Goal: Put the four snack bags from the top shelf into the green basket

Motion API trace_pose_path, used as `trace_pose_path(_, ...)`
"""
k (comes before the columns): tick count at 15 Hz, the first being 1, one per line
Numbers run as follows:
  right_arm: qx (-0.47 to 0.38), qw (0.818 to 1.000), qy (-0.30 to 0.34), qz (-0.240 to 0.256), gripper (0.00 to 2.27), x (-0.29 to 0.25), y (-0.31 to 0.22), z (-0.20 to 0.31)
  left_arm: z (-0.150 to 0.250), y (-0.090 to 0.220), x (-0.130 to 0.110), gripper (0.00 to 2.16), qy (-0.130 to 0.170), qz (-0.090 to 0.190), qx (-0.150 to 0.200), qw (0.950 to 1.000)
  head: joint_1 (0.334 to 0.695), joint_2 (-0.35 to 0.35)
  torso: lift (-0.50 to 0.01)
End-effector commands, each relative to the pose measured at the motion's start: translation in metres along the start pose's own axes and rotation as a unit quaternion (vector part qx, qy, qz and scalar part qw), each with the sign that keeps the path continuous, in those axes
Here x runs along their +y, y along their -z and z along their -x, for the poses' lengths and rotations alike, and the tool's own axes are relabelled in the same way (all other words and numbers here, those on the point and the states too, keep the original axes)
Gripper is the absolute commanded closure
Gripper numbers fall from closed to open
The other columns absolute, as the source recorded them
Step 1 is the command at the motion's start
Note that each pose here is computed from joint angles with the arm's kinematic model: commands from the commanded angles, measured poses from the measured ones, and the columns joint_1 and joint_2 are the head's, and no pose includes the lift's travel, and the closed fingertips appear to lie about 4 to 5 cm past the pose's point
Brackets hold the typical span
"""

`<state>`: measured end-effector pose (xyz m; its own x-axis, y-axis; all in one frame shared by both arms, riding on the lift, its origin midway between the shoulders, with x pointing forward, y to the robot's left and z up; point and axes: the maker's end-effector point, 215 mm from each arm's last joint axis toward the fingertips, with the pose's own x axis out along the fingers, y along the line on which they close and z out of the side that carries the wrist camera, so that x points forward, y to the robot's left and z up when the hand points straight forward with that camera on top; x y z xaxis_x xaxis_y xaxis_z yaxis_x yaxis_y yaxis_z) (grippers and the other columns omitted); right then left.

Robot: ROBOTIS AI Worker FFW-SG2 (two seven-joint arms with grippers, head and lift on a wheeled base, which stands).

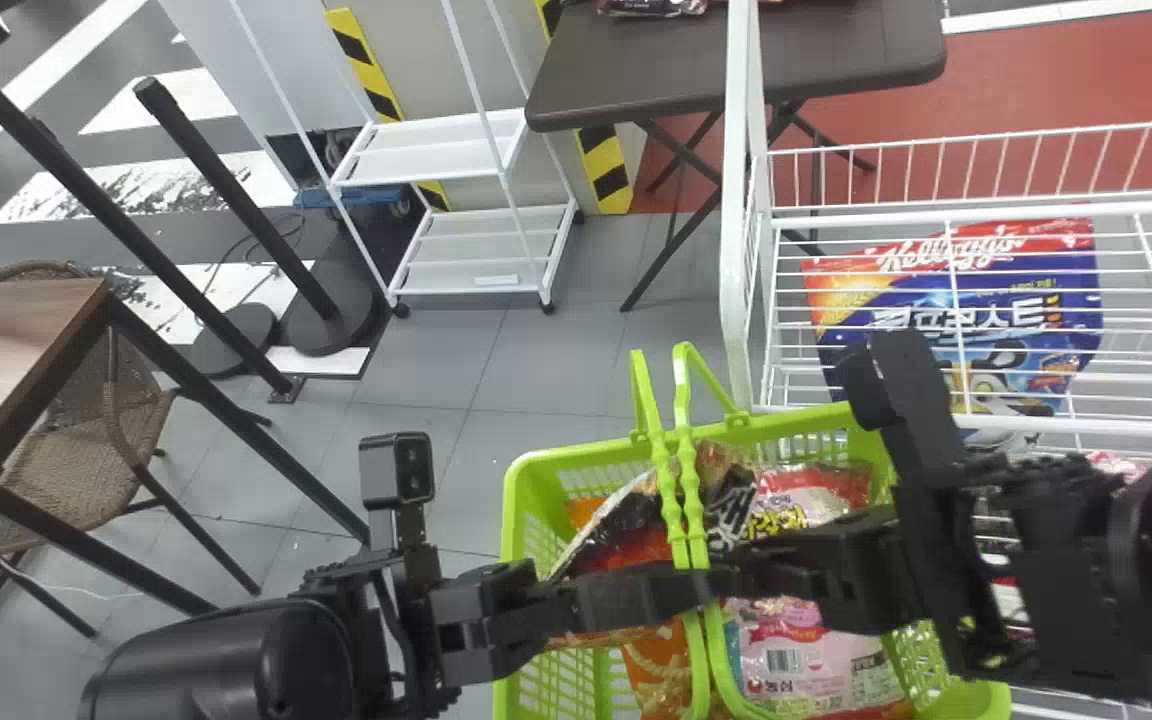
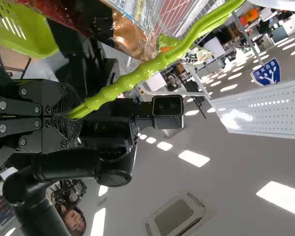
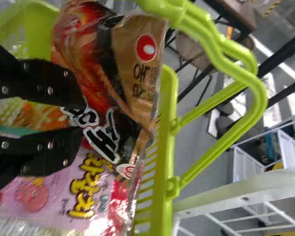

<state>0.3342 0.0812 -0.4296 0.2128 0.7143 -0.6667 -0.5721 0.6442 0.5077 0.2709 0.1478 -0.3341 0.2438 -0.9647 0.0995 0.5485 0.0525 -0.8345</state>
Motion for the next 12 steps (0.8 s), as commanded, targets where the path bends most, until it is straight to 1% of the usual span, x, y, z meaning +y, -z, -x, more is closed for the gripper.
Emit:
trace_pose_path(1, 0.025, 1.0, 0.016, 0.001, 0.05, -0.012, 0.017, 0.03, 0.001, -0.001, -0.002, 2.15, 0.006, 0.001, -0.002, 1.0, 0.695, 0.35, -0.005)
trace_pose_path(2, 0.014, 0.999, 0.029, -0.002, 0.05, -0.024, 0.015, 0.046, 0.001, -0.001, -0.002, 2.15, 0.006, 0.0, -0.002, 1.0, 0.695, 0.35, -0.005)
trace_pose_path(4, -0.031, 0.998, 0.048, -0.027, 0.06, -0.054, 0.005, 0.088, 0.003, -0.002, -0.002, 2.15, 0.004, 0.0, -0.003, 1.0, 0.695, 0.35, -0.005)
trace_pose_path(5, -0.089, 0.993, 0.072, -0.039, 0.06, -0.076, -0.02, 0.117, 0.003, -0.002, -0.002, 2.15, 0.004, 0.0, -0.003, 1.0, 0.695, 0.342, -0.005)
trace_pose_path(6, -0.141, 0.985, 0.091, -0.049, 0.06, -0.097, -0.041, 0.141, 0.003, -0.002, -0.001, 2.15, 0.002, 0.0, -0.003, 1.0, 0.695, 0.274, -0.005)
trace_pose_path(7, -0.198, 0.971, 0.118, -0.056, 0.06, -0.125, -0.066, 0.169, 0.004, -0.002, -0.001, 2.15, 0.002, -0.001, -0.004, 1.0, 0.695, 0.227, -0.005)
trace_pose_path(8, -0.245, 0.954, 0.164, -0.057, 0.06, -0.161, -0.086, 0.199, 0.004, -0.002, -0.001, 2.15, 0.002, -0.001, -0.004, 1.0, 0.695, 0.179, -0.005)
trace_pose_path(9, -0.298, 0.93, 0.211, -0.053, 0.06, -0.196, -0.108, 0.23, 0.004, -0.001, -0.001, 2.15, 0.002, 0.0, -0.004, 1.0, 0.695, 0.135, -0.005)
trace_pose_path(10, -0.334, 0.906, 0.257, -0.037, 0.06, -0.225, -0.123, 0.256, 0.005, -0.001, -0.001, 2.15, 0.001, 0.001, -0.004, 1.0, 0.695, 0.09, -0.005)
trace_pose_path(11, -0.365, 0.879, 0.306, -0.022, 0.07, -0.257, -0.138, 0.283, 0.006, -0.001, -0.001, 2.15, -0.001, 0.0, -0.004, 1.0, 0.695, -0.009, -0.005)
trace_pose_path(12, -0.378, 0.86, 0.344, -0.01, 0.07, -0.285, -0.146, 0.302, 0.006, 0.0, -0.001, 2.15, -0.001, 0.001, -0.004, 1.0, 0.695, -0.058, -0.005)
